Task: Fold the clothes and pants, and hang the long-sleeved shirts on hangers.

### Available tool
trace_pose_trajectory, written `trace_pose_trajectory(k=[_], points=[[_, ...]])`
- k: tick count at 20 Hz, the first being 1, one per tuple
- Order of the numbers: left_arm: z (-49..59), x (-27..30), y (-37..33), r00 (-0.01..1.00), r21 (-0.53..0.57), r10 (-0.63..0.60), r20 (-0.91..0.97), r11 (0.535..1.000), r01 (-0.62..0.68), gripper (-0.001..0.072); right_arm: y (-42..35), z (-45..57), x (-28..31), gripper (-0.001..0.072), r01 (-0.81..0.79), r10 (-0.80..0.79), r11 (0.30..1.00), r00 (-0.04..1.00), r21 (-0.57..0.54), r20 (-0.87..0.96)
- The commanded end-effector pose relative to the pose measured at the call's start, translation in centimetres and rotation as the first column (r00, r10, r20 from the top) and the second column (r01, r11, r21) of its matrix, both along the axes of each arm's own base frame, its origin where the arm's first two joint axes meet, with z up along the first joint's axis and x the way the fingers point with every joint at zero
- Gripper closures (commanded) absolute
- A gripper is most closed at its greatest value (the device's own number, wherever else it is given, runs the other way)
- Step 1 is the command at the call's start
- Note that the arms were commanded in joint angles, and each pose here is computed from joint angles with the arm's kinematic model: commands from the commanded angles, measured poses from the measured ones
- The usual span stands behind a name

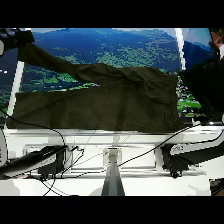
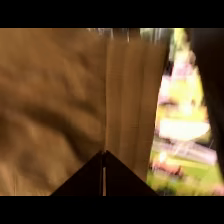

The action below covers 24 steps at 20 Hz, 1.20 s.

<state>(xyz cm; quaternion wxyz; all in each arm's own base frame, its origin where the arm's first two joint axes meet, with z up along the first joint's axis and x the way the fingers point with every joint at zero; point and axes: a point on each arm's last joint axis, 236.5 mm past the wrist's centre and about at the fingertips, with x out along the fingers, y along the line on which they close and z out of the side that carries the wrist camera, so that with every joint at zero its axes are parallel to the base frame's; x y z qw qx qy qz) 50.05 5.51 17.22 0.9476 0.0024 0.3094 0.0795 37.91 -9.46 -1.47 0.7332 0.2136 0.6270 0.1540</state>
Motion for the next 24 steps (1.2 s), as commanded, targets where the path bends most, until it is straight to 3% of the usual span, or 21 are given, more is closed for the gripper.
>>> trace_pose_trajectory(k=[1, 3, 4, 5, 6, 9, 10, 12, 15, 19, 21, 22, 24], points=[[-1.5, 0.0, 0.1, 0.999, -0.006, 0.005, -0.043, 1.0, -0.005, 0.069, 1.9, -2.8, -5.0, 0.0682, -0.059, 0.053, 0.989, 0.997, 0.138, 0.049], [-1.5, -0.1, 0.2, 0.999, -0.005, 0.006, -0.046, 1.0, -0.006, 0.069, 2.6, -3.7, -5.4, 0.068, 0.016, -0.036, 0.976, 0.996, 0.219, 0.085], [-1.6, -0.1, 0.2, 0.999, -0.005, 0.006, -0.049, 1.0, -0.006, 0.069, 2.6, -4.1, -5.6, 0.0622, 0.063, -0.084, 0.967, 0.993, 0.249, 0.078], [-1.6, -0.1, 0.2, 0.999, -0.006, 0.006, -0.05, 1.0, -0.007, 0.069, 2.4, -4.8, -6.2, 0.0399, 0.096, -0.114, 0.961, 0.992, 0.258, 0.056], [-1.6, -0.1, 0.2, 0.999, -0.005, 0.006, -0.049, 1.0, -0.006, 0.069, 2.2, -5.6, -6.9, 0.0246, 0.121, -0.131, 0.961, 0.991, 0.25, 0.024], [-1.6, -0.1, 0.2, 0.999, -0.006, 0.006, -0.051, 1.0, -0.006, 0.069, 0.6, -8.0, -7.9, 0.017, 0.192, -0.188, 0.969, 0.981, 0.154, -0.044], [-1.7, -0.1, 0.2, 0.999, -0.006, 0.006, -0.051, 1.0, -0.006, 0.069, 0.2, -8.2, -7.5, 0.0086, 0.223, -0.219, 0.964, 0.975, 0.143, -0.044], [-1.7, -0.1, 0.2, 0.999, -0.006, 0.006, -0.052, 1.0, -0.006, 0.069, 0.1, -7.9, -6.5, 0.0042, 0.262, -0.262, 0.952, 0.965, 0.156, -0.026], [-1.7, -0.1, 0.1, 0.999, -0.006, 0.006, -0.051, 1.0, -0.006, 0.069, 0.6, -8.7, -6.0, 0.01, 0.293, -0.288, 0.945, 0.956, 0.148, -0.058], [-1.7, 0.0, -0.1, 0.999, -0.022, 0.003, -0.051, 1.0, -0.004, 0.069, 4.9, -9.8, -5.5, 0.0119, 0.201, -0.184, 0.961, 0.977, 0.19, -0.104], [-1.8, 0.0, -0.1, 0.999, -0.024, 0.003, -0.052, 1.0, -0.004, 0.069, 7.1, -9.9, -4.7, 0.0392, 0.106, -0.096, 0.977, 0.993, 0.187, -0.063], [-1.8, 0.0, -0.1, 0.999, -0.023, 0.003, -0.051, 1.0, -0.004, 0.069, 7.6, -9.8, -4.0, 0.058, 0.061, -0.057, 0.984, 0.998, 0.165, -0.025], [-1.6, 0.0, -0.1, 0.999, -0.022, 0.003, -0.045, 1.0, -0.004, 0.069, 7.6, -8.8, -1.9, 0.0681, 0.017, -0.024, 0.995, 0.998, 0.099, 0.062]])
